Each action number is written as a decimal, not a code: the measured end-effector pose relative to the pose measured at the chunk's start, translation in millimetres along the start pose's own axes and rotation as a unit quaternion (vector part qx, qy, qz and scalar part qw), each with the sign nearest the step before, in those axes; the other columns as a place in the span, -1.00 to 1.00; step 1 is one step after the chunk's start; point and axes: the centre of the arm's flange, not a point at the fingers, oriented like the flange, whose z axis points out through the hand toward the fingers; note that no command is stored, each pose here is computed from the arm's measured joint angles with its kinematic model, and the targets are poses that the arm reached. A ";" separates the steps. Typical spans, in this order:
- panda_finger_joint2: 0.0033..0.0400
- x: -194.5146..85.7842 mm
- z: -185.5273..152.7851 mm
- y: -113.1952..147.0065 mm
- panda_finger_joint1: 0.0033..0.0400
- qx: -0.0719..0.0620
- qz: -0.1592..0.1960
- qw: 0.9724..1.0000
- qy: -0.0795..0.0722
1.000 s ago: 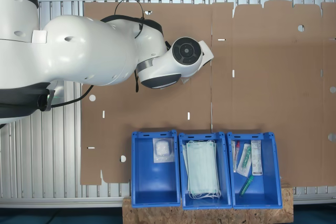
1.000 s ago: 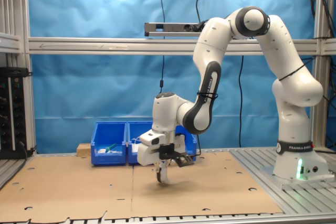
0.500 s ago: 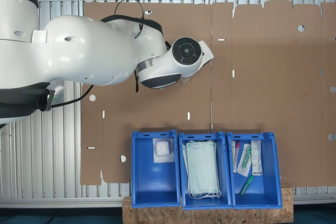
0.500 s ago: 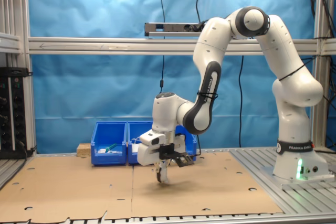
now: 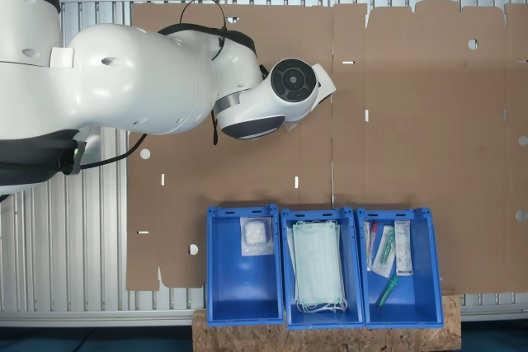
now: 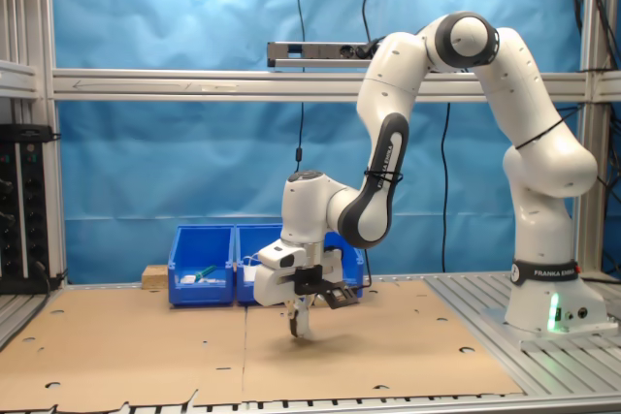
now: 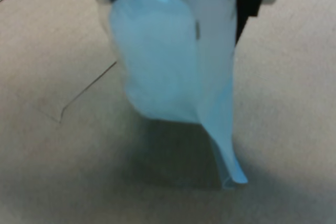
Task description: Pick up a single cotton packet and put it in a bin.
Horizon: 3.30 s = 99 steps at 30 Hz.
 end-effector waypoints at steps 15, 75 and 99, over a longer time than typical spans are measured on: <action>-0.86 -5.1 -53.0 4.9 -0.86 -0.019 0.004 1.000 -0.006; -0.86 -229.6 -186.5 -1.4 -0.86 -0.003 -0.103 0.986 -0.128; -0.86 -233.9 -204.9 -5.9 -0.86 -0.014 -0.159 0.977 -0.144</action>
